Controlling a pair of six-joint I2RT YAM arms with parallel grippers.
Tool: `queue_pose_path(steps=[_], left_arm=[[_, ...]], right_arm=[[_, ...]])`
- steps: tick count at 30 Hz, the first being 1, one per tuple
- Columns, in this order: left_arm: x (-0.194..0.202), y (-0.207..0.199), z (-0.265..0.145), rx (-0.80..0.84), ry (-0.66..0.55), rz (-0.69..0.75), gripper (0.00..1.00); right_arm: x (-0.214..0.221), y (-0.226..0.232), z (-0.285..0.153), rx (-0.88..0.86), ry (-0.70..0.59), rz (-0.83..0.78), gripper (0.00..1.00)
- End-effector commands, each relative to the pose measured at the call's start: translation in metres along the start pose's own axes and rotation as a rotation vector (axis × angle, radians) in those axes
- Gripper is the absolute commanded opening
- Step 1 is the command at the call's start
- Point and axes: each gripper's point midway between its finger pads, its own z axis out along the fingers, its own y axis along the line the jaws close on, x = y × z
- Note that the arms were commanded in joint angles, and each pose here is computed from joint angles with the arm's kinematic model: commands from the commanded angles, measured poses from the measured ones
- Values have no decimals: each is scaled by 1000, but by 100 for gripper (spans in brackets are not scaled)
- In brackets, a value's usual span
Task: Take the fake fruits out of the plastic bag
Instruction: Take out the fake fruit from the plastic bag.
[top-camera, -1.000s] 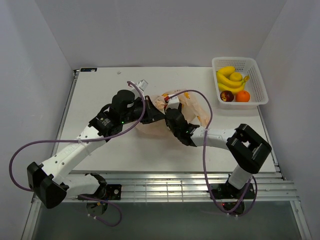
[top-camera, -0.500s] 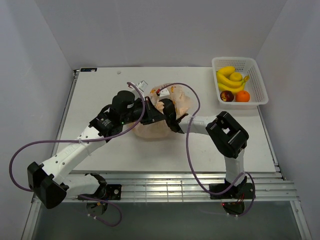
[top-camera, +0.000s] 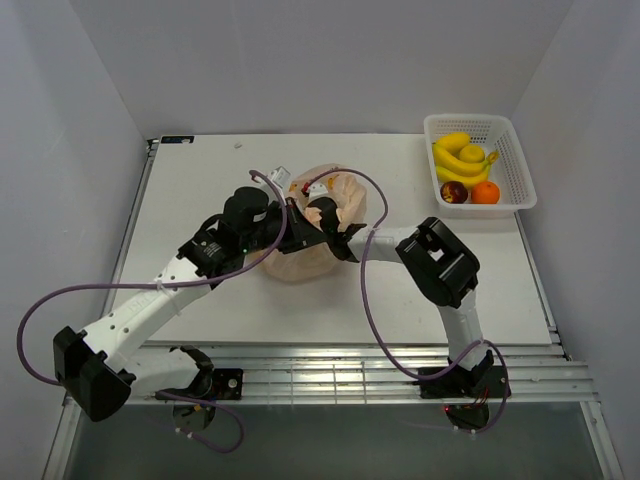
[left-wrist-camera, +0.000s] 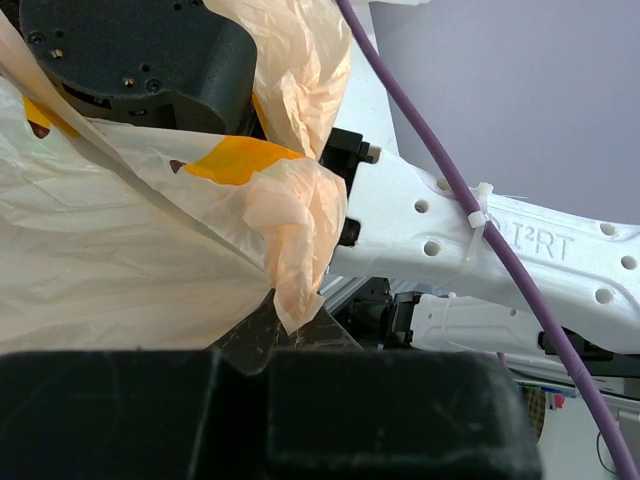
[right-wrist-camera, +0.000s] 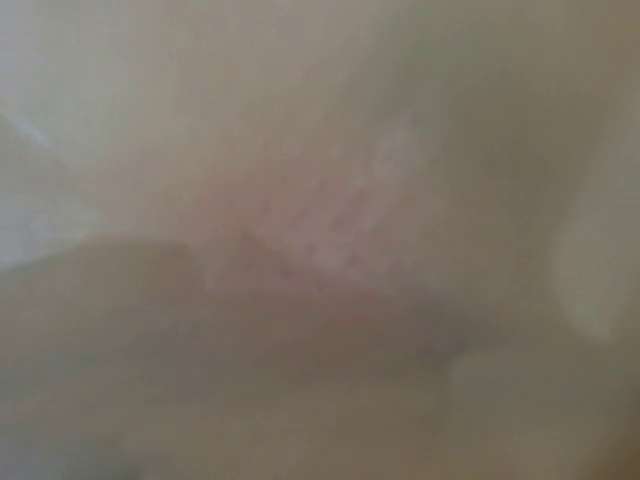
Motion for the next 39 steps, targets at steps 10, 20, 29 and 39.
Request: queue_pose_path(steps=[10,20,29,39], left_arm=[[-5,-5,-22,2,-72,-48,0],[-6,15,-22,-84,-107,-84,0],[-11,20,-24,-118,-146,-112,0],[-10,17,-17,-96,-130,-113,0]], right_arm=[[-71,29,-77,-161,-98,-49,31],[-60,43,-202,-374,-99,-99,28],[-81,23,-287,-317,-90,-207,25],[-150,-57,-349,110,-305,-157,14]])
